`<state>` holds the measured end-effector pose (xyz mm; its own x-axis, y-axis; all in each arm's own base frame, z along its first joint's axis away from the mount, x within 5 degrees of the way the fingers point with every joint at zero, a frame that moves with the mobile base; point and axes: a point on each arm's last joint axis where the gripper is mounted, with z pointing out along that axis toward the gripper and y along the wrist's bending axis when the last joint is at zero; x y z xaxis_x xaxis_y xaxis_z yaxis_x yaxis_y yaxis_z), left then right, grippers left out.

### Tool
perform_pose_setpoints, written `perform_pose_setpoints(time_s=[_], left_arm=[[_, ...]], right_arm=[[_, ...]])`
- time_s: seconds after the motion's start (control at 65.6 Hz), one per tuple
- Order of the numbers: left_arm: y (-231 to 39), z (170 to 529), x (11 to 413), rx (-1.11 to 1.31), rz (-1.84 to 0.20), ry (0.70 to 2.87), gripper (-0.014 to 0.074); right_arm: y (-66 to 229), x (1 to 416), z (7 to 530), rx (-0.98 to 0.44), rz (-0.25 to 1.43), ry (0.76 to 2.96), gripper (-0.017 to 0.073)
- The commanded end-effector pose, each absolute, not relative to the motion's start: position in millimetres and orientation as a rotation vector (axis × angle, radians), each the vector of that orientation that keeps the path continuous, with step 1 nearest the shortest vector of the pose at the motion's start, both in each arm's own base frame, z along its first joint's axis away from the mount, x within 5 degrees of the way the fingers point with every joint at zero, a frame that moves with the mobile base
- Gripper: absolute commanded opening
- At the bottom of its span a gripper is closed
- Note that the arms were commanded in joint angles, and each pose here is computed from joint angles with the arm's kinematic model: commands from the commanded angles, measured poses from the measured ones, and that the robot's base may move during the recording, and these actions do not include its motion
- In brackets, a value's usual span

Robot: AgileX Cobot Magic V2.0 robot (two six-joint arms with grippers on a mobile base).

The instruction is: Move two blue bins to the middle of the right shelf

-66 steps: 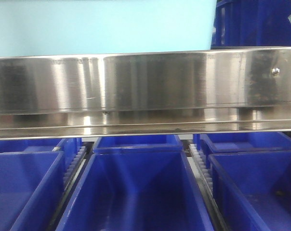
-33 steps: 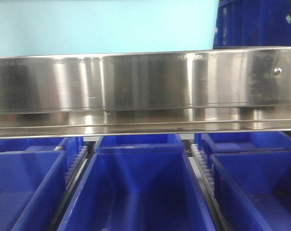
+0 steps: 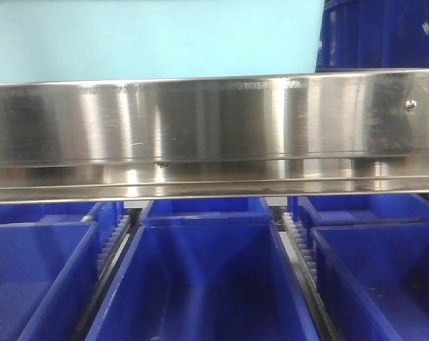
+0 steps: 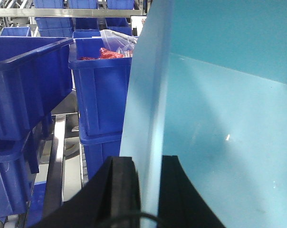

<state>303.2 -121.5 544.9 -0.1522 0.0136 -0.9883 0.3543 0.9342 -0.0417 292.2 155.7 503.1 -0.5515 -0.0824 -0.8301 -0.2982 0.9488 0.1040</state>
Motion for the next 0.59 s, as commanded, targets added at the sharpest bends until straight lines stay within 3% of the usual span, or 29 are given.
perform_pose_setpoints(time_s=[0.0,0.336,0.58], left_arm=[[-127,562,291,0.24,-0.444,1.607,-0.0111],[-127,561,291,0.241,-0.443,1.614,-0.0111],[-126,542,282,0.292,-0.43,1.876,-0.0111]], right_arm=[[159,288,510,-0.309,0.322,2.098,-0.0153],[159,289,512,-0.308,0.329,2.077,-0.0153],[158,288,515,-0.305,0.335,2.058,-0.0153]])
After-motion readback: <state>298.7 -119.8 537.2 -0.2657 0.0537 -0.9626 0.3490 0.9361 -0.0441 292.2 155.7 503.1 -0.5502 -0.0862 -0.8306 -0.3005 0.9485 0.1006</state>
